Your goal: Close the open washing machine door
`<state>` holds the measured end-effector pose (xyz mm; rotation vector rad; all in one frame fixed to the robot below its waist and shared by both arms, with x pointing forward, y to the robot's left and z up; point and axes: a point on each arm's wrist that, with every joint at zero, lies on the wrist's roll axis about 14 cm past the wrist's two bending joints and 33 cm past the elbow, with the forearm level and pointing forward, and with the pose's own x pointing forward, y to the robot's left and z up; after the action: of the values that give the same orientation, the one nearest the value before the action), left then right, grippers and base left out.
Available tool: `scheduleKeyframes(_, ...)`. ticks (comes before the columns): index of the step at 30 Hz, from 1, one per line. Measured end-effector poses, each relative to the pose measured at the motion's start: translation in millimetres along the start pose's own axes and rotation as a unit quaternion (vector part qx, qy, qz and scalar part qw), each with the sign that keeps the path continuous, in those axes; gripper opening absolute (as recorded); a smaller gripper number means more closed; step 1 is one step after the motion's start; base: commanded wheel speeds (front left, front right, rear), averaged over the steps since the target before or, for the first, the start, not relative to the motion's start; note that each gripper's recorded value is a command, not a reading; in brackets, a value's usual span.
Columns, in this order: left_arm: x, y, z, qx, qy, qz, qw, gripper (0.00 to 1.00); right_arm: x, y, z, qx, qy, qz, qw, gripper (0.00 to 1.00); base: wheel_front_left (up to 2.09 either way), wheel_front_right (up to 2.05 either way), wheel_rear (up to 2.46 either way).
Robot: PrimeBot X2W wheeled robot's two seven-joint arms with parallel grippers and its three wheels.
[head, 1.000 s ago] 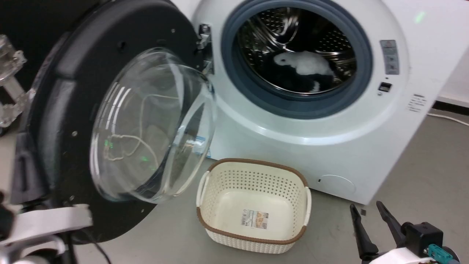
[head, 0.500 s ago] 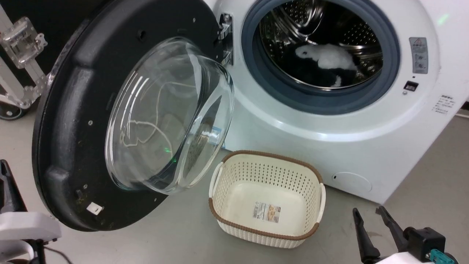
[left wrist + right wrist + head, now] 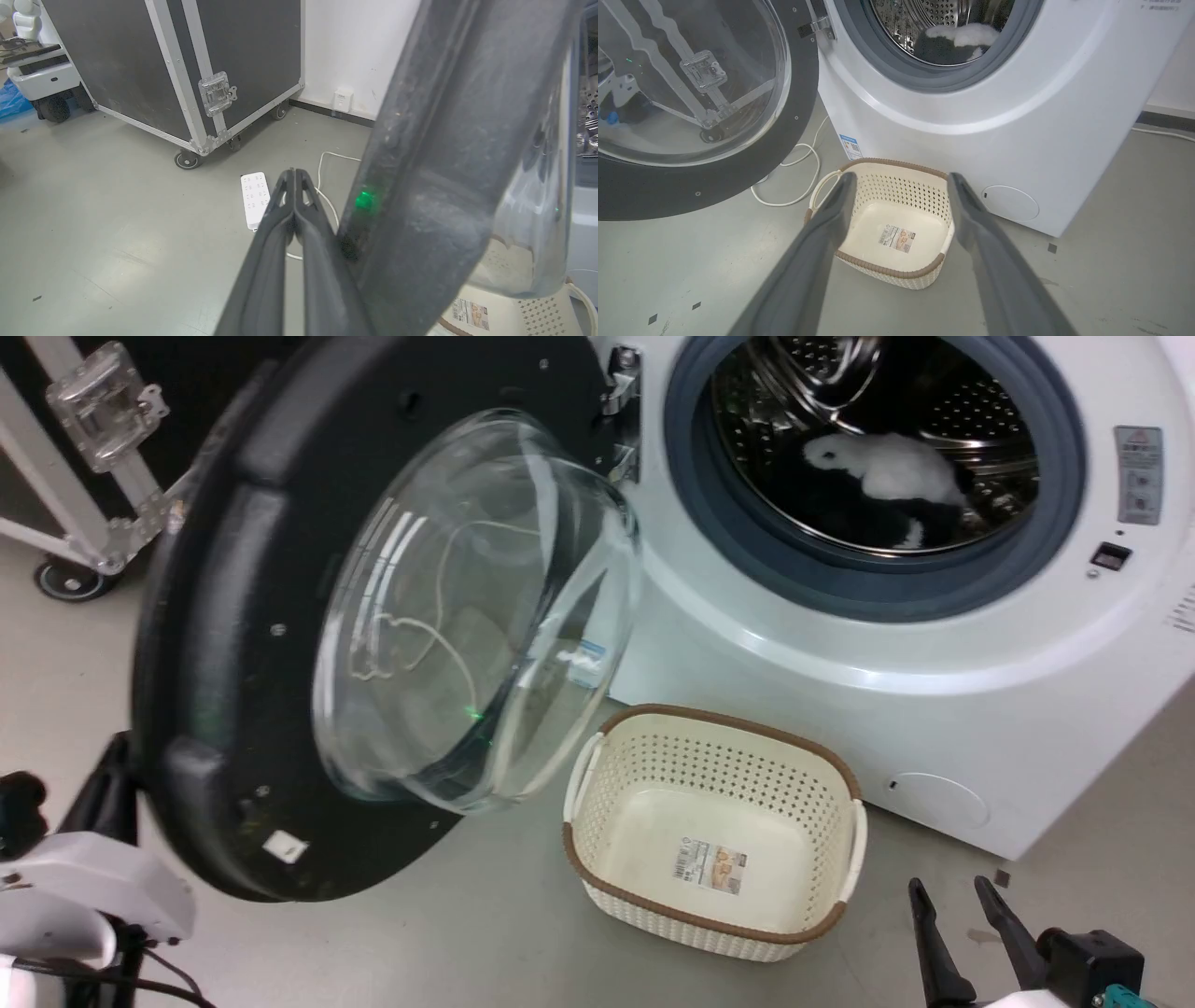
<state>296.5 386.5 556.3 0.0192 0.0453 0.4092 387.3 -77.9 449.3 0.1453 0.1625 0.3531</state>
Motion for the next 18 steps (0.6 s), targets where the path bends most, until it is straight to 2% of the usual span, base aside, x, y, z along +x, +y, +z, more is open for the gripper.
scheduleKeyframes(6, -6.4, -32.0, -9.4, -0.025, 0.033, -0.079, 0.996, 0.00, 4.8, 7.0, -6.3, 0.006, 0.006, 0.011, 1.000, 1.00, 0.00, 0.00, 0.00)
scheduleKeyframes(12, -20.6, -80.6, -8.7, -0.051, 0.050, -0.169, 0.983, 0.00, 5.1, 6.8, -7.6, 0.015, 0.004, 0.009, 1.000, 1.00, 0.00, 0.00, 0.00)
scheduleKeyframes(13, -23.6, -91.3, -7.6, -0.055, 0.050, -0.187, 0.980, 0.00, 4.6, 5.2, -7.9, 0.017, 0.004, 0.007, 1.000, 1.00, 0.00, 0.00, 0.00)
scheduleKeyframes(14, -33.2, -127.4, -2.6, -0.061, 0.053, -0.246, 0.966, 0.00, 2.8, -1.1, -7.6, 0.022, 0.002, -0.004, 1.000, 1.00, 0.00, 0.00, 0.00)
scheduleKeyframes(18, -47.3, -178.0, 4.4, -0.065, 0.057, -0.327, 0.941, 0.00, -1.4, -13.2, -6.6, 0.026, -0.003, -0.024, 0.999, 1.00, 0.00, 0.00, 0.00)
